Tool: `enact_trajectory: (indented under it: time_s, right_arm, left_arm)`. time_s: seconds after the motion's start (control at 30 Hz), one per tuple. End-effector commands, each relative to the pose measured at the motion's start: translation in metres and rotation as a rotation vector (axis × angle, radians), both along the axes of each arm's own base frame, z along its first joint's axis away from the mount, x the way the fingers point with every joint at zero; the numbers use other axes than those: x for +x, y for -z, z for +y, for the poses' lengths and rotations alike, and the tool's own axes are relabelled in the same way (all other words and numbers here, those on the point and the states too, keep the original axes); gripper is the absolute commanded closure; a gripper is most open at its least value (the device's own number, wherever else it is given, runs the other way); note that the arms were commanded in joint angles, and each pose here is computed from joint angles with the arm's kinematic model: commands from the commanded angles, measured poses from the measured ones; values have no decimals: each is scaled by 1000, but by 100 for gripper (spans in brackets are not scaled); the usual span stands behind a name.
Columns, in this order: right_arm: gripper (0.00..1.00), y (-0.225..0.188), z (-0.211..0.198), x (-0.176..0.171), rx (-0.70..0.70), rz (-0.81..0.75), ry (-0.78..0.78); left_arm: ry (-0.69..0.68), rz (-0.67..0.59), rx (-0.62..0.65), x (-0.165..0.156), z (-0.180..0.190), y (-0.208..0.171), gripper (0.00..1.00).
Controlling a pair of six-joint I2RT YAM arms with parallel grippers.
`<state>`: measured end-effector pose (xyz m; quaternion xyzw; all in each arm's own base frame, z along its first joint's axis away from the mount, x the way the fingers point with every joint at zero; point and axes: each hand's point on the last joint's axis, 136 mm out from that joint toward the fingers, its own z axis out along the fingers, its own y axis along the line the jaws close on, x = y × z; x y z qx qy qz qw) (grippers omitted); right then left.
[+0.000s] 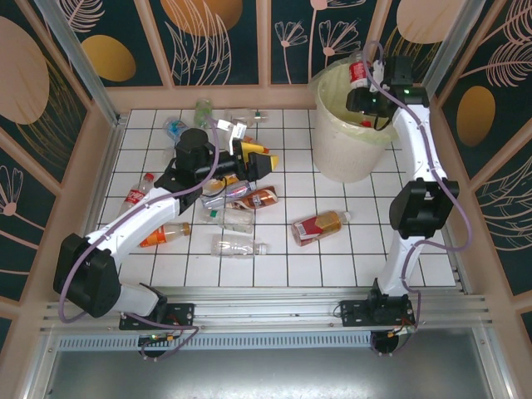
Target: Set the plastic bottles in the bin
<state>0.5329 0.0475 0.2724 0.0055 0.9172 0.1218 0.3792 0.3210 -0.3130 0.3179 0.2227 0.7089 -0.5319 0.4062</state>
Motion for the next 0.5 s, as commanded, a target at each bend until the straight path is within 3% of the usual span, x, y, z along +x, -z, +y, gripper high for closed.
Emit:
enact_trajectory:
  time_s: [0.0, 0.47]
  right_arm:
    - [39, -9, -5, -8, -13, -29, 6]
    - [38, 16, -6, -14, -23, 36, 3]
  left_arm:
    - [3, -37, -13, 0, -5, -11, 1]
    - [1, -31, -6, 1, -6, -7, 1]
